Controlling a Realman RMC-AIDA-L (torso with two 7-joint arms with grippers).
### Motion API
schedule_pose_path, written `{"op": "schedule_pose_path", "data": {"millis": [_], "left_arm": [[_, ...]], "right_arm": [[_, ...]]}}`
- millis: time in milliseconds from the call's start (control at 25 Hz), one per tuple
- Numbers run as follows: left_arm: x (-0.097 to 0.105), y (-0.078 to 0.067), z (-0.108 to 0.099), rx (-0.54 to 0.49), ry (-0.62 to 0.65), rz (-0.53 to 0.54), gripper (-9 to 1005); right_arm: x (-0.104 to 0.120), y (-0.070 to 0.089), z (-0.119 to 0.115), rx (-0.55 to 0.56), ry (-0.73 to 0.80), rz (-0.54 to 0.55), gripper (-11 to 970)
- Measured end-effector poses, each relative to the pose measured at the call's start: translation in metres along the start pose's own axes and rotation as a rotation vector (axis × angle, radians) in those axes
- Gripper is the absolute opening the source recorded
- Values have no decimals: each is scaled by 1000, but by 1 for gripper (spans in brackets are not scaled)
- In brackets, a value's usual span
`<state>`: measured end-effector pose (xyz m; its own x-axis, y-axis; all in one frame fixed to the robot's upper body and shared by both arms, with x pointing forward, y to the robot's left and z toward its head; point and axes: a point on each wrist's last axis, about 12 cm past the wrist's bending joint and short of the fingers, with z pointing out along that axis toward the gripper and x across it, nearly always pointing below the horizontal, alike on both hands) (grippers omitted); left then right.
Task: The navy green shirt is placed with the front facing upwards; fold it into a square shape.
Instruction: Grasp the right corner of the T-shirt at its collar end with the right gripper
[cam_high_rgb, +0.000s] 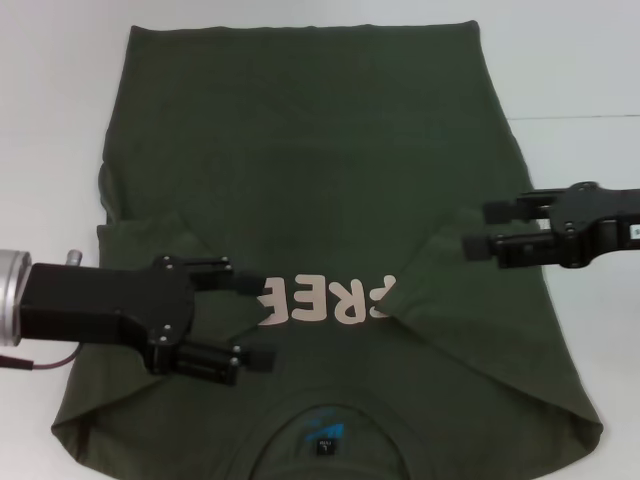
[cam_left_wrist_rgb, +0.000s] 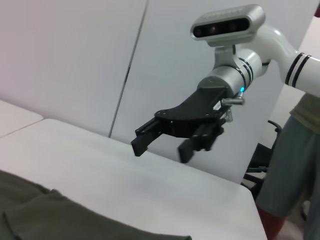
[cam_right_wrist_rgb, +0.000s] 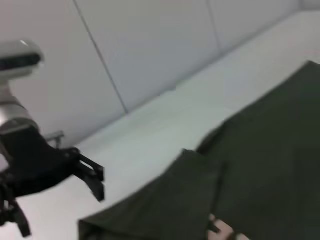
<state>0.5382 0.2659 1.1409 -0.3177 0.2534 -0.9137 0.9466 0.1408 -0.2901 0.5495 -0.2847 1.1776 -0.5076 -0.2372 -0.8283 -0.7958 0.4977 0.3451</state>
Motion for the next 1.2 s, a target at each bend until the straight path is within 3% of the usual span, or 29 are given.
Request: {"op": "schedule_pose_path", "data": {"millis": [200, 360, 600, 840, 1040, 1200], "left_arm": [[-4, 1, 7, 16, -30, 21, 944], [-5, 1, 13, 23, -54, 28, 943], [-7, 0, 19, 31, -89, 34, 941], [-7, -2, 26, 41, -107, 26, 938], [-7, -2, 27, 40, -112, 23, 938], [-7, -2, 28, 39, -115, 24, 938]], "right_arm": [[-5, 3, -18, 84, 32, 27, 816], [-2, -2, -36, 141, 46, 164, 830], [6, 1, -59, 115, 45, 307, 919], [13, 3, -78, 116, 37, 383, 916], [16, -1, -83, 163, 87, 504, 910], [17, -4, -73, 218, 212, 589, 902]]}}
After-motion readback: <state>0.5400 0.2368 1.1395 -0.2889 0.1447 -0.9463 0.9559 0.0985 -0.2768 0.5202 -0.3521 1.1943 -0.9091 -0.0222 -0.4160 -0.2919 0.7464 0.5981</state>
